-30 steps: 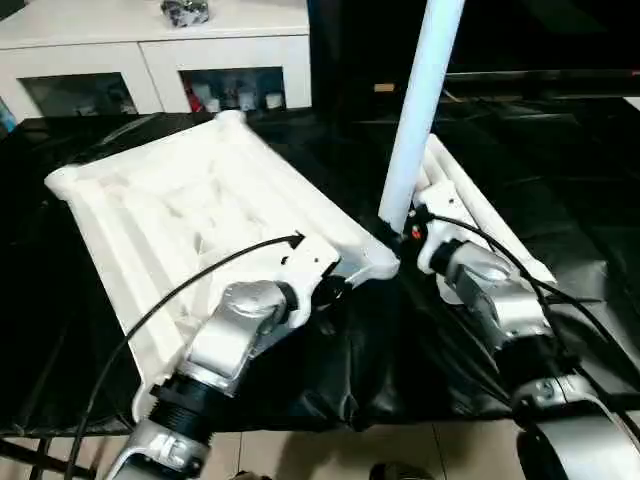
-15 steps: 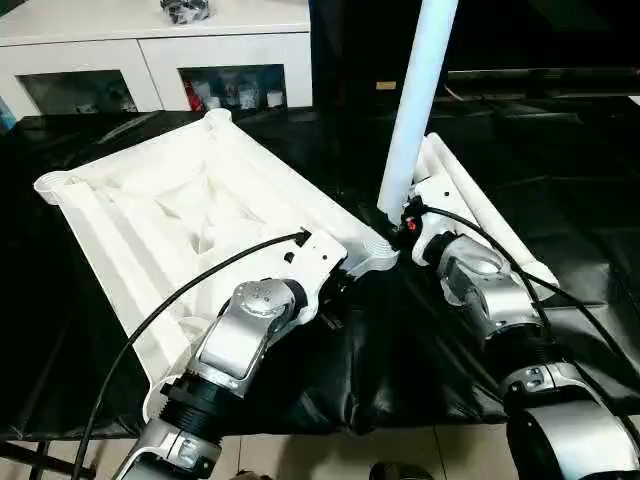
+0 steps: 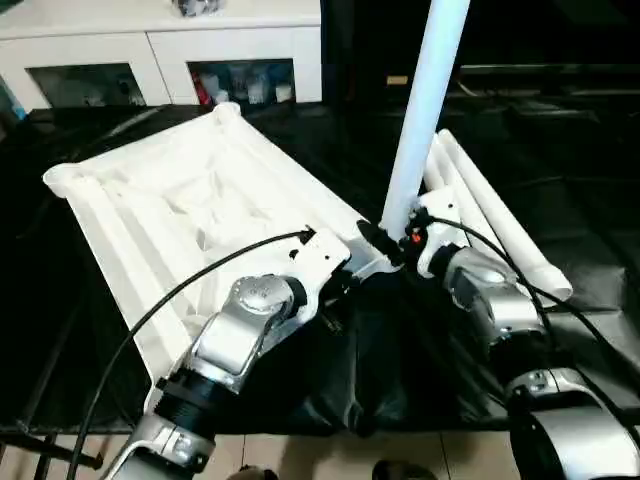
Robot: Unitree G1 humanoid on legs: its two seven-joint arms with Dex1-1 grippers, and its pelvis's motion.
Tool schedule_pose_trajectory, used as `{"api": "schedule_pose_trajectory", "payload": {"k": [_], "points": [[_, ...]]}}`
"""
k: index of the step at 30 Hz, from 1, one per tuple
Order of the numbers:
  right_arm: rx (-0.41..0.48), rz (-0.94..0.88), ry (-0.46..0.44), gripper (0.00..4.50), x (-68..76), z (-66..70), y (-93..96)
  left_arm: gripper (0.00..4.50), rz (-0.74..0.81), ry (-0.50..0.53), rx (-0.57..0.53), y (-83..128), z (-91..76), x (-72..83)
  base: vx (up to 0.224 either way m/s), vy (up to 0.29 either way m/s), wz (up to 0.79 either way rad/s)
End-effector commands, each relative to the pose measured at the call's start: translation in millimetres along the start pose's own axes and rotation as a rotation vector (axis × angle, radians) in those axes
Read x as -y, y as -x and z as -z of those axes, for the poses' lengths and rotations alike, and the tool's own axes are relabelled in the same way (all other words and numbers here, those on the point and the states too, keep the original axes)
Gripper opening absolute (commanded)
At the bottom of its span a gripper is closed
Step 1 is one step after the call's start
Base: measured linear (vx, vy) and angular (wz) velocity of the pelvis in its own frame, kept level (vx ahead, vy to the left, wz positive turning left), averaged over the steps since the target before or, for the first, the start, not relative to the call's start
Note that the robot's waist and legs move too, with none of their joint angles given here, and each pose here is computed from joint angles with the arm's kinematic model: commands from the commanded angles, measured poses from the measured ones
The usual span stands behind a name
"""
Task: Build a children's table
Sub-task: Insert table leg to table base
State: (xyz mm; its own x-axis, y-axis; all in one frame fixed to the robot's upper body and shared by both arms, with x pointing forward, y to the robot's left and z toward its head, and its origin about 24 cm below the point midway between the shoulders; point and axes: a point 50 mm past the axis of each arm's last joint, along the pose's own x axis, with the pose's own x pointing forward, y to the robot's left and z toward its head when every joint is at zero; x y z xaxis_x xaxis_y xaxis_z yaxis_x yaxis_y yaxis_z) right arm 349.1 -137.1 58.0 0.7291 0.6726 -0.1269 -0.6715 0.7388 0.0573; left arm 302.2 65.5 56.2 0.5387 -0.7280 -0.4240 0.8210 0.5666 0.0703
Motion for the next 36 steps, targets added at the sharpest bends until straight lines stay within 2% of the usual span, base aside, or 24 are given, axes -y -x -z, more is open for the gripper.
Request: {"api": "schedule_pose_trajectory", "payload": {"k": [1,6,16,27,36], "points": [[-0.03,-0.112,0.019,3.86,-9.9,2.7,1.2,0.0,0.064,-0.087,0.109,3.0,-21.7,-3.2,0.0,0.0,0.0],[-0.055,-0.187,0.048,3.86,-9.2,4.1,11.7,0.0,0.157,-0.105,0.125,9.0,-18.5,-5.1,0.0,0.0,0.0],[-0.161,-0.459,0.114,3.86,-21.4,9.8,43.3,0.0,0.335,-0.146,0.101,26.8,-3.1,-11.1,0.0,0.0,0.0],[-0.26,-0.551,0.164,2.84,-27.4,15.7,56.7,0.0,0.378,-0.156,0.075,31.5,5.1,-15.2,0.0,0.0,0.0],[-0.279,-0.58,0.142,2.72,-32.9,20.9,61.1,0.0,0.371,-0.154,0.065,31.4,7.7,-17.2,0.0,0.0,0.0]]}}
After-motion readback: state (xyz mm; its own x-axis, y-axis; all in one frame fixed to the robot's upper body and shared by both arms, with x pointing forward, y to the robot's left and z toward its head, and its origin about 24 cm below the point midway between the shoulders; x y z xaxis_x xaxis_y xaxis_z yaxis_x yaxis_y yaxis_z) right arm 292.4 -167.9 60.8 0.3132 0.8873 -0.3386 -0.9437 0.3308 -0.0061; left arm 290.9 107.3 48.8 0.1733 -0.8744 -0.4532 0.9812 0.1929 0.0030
